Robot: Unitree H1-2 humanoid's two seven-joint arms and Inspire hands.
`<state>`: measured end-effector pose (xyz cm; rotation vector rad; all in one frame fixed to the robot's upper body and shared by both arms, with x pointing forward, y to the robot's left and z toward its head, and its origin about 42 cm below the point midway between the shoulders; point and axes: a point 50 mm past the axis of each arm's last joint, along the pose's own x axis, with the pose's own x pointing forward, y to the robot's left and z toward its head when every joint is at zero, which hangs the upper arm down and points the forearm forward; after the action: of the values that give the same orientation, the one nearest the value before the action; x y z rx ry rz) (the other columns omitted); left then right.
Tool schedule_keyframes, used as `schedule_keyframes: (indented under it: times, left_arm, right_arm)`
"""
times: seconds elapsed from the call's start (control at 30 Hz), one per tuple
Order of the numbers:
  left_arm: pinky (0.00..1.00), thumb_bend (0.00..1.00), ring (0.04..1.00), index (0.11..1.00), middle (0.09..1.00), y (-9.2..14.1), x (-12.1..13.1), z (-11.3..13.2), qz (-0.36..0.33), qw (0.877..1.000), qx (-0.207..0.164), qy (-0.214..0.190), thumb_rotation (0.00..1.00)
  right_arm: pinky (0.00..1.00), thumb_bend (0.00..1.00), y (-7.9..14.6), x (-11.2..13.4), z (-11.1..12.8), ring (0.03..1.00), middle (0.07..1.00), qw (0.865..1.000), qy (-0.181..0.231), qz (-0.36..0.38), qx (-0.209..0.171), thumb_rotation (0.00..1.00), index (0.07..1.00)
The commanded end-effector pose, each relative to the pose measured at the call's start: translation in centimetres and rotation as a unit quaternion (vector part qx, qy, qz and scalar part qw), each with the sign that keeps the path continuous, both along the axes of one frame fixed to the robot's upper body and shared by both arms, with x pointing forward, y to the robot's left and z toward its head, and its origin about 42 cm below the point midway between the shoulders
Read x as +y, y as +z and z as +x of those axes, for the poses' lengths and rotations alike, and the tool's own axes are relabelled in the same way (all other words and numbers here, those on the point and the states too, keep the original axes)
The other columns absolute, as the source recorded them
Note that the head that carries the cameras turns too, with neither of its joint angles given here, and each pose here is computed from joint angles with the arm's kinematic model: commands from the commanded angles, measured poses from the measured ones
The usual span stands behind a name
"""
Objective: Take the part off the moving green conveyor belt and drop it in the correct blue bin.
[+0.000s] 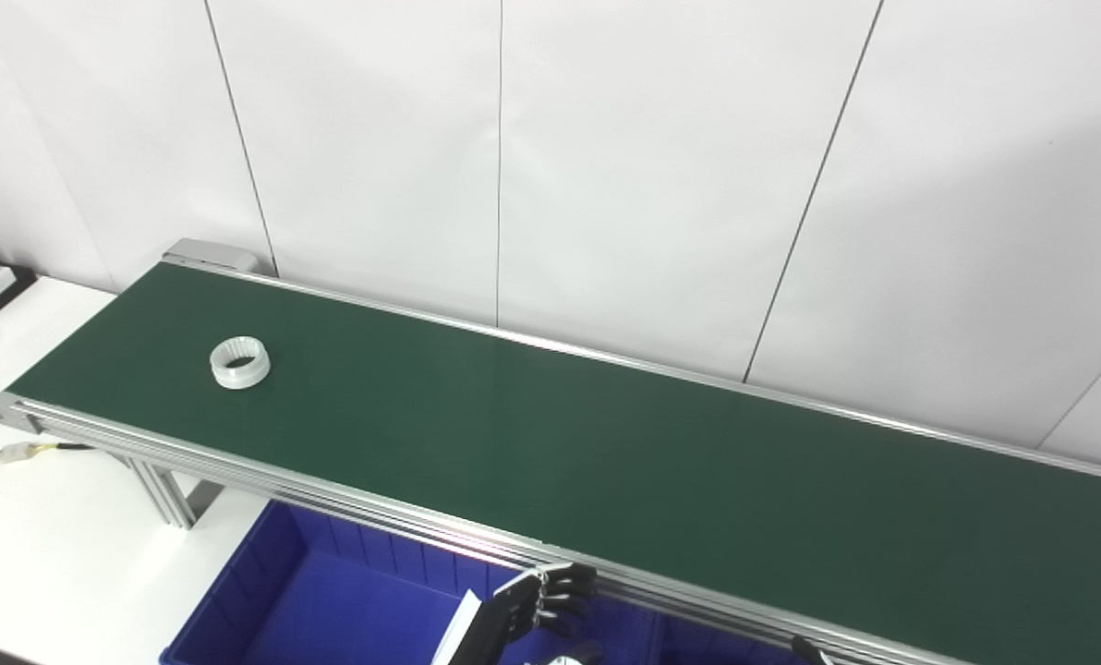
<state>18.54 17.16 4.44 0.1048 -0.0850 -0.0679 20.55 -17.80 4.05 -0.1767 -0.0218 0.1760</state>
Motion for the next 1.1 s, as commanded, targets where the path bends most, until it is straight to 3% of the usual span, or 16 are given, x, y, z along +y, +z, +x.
schedule_keyframes:
  times: [0.0, 0.13, 0.33, 0.43, 0.57, 0.7, 0.83, 1.07]
  left_arm:
    - [0.58, 0.78, 0.676, 0.751, 0.726, 2.4, 0.7, 1.2, 0.01, 0.998, -0.055, 0.01, 0.5]
    - [0.57, 0.78, 0.668, 0.736, 0.722, 5.5, 2.1, 2.6, 0.035, 0.996, -0.086, 0.011, 0.4]
    - [0.57, 0.81, 0.67, 0.723, 0.721, 12.9, 4.8, 6.7, 0.117, 0.981, -0.154, 0.012, 0.41]
    - [0.6, 0.74, 0.7, 0.744, 0.75, 15.0, 5.0, 8.7, 0.149, 0.977, -0.154, -0.001, 0.4]
    - [0.61, 0.7, 0.712, 0.748, 0.761, 15.6, 5.3, 11.4, 0.17, 0.977, -0.132, -0.013, 0.39]
    - [0.61, 0.69, 0.712, 0.748, 0.757, 16.1, 5.9, 13.6, 0.216, 0.969, -0.121, -0.02, 0.44]
    - [0.61, 0.71, 0.706, 0.747, 0.751, 16.7, 6.6, 15.8, 0.252, 0.961, -0.113, -0.024, 0.4]
    - [0.61, 0.75, 0.712, 0.774, 0.78, 18.1, 7.8, 19.2, 0.339, 0.937, -0.085, -0.024, 0.39]
  right_arm:
    - [0.63, 0.3, 1.1, 0.4, 0.7, 0.716, 0.764, 0.999, 0.002, 0.014, -0.043, 0.77, 0.866]
    - [0.63, 0.31, 0.9, 0.5, 1.0, 0.72, 0.765, 0.999, 0.004, 0.013, -0.042, 0.77, 0.865]
    - [0.64, 0.31, 0.6, 0.6, 1.6, 0.726, 0.77, 0.999, 0.006, 0.014, -0.041, 0.77, 0.867]
    - [0.63, 0.32, 0.5, 0.7, 1.9, 0.714, 0.765, 0.999, 0.005, 0.017, -0.041, 0.76, 0.862]
    - [0.63, 0.31, 0.3, 0.8, 2.1, 0.715, 0.765, 0.999, 0.007, 0.016, -0.045, 0.76, 0.863]
    - [0.63, 0.32, 0.2, 0.8, 2.3, 0.722, 0.77, 0.999, 0.004, 0.018, -0.045, 0.77, 0.865]
    - [0.63, 0.31, 0.1, 0.7, 2.5, 0.719, 0.768, 0.999, 0.002, 0.019, -0.045, 0.77, 0.867]
    - [0.63, 0.3, 0.2, 0.8, 2.7, 0.722, 0.772, 0.999, 0.004, 0.02, -0.045, 0.78, 0.873]
